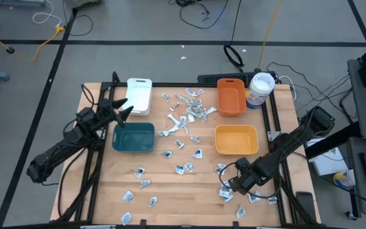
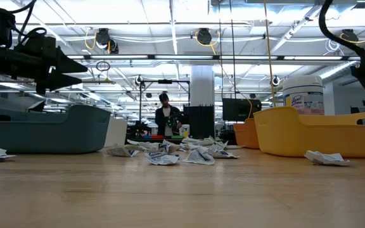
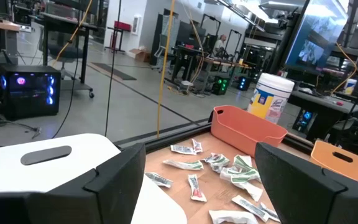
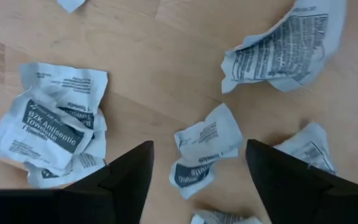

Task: Pick & Place First Aid Supplies
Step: Put the antiseptic towelette into the yellow bin

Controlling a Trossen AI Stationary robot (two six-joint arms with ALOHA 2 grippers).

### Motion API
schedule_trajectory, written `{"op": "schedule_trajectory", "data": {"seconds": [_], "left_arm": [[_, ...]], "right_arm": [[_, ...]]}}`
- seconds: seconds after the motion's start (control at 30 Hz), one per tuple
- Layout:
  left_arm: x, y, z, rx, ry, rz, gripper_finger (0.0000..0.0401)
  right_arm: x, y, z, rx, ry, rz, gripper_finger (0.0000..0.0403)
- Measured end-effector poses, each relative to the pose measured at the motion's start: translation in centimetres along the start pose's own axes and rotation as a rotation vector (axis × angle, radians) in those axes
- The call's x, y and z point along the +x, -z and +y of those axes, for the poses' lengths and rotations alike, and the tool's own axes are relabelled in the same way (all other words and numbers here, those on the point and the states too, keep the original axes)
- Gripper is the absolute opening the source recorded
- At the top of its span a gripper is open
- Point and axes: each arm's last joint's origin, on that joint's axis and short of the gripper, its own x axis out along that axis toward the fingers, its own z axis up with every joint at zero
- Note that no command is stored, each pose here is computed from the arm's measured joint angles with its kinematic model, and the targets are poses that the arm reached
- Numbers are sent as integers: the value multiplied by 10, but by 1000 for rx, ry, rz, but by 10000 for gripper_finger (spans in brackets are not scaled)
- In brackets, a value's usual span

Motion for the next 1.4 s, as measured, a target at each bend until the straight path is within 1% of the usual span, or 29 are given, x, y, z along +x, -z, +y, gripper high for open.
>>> {"op": "schedule_trajectory", "data": {"seconds": [0.13,0.27,0.37,0.4,0.5,0.63,0.8,0.93,1.07,1.13,1.2,1.3,1.4], "left_arm": [[0,0,0,0,0,0,306],[0,0,0,0,0,0,306],[0,0,0,0,0,0,306],[0,0,0,0,0,0,306],[0,0,0,0,0,0,306],[0,0,0,0,0,0,306],[0,0,0,0,0,0,306],[0,0,0,0,0,0,306],[0,0,0,0,0,0,306],[0,0,0,0,0,0,306],[0,0,0,0,0,0,306],[0,0,0,0,0,0,306],[0,0,0,0,0,0,306]], "right_arm": [[4,0,-2,4,-7,19,178],[6,-1,-3,28,0,29,93],[6,0,-2,28,-19,35,25],[6,0,-1,22,-27,37,15],[3,1,2,12,-37,40,15],[-12,5,12,-96,-86,51,7],[-37,4,22,-330,-139,56,6],[-54,-1,22,-545,-109,91,4],[-67,-8,19,-750,-83,80,4],[-71,-14,17,-834,-55,78,4],[-76,-23,17,-888,-29,77,4],[-84,-41,17,-929,-1,66,4],[-89,-61,17,-943,22,34,4]]}}
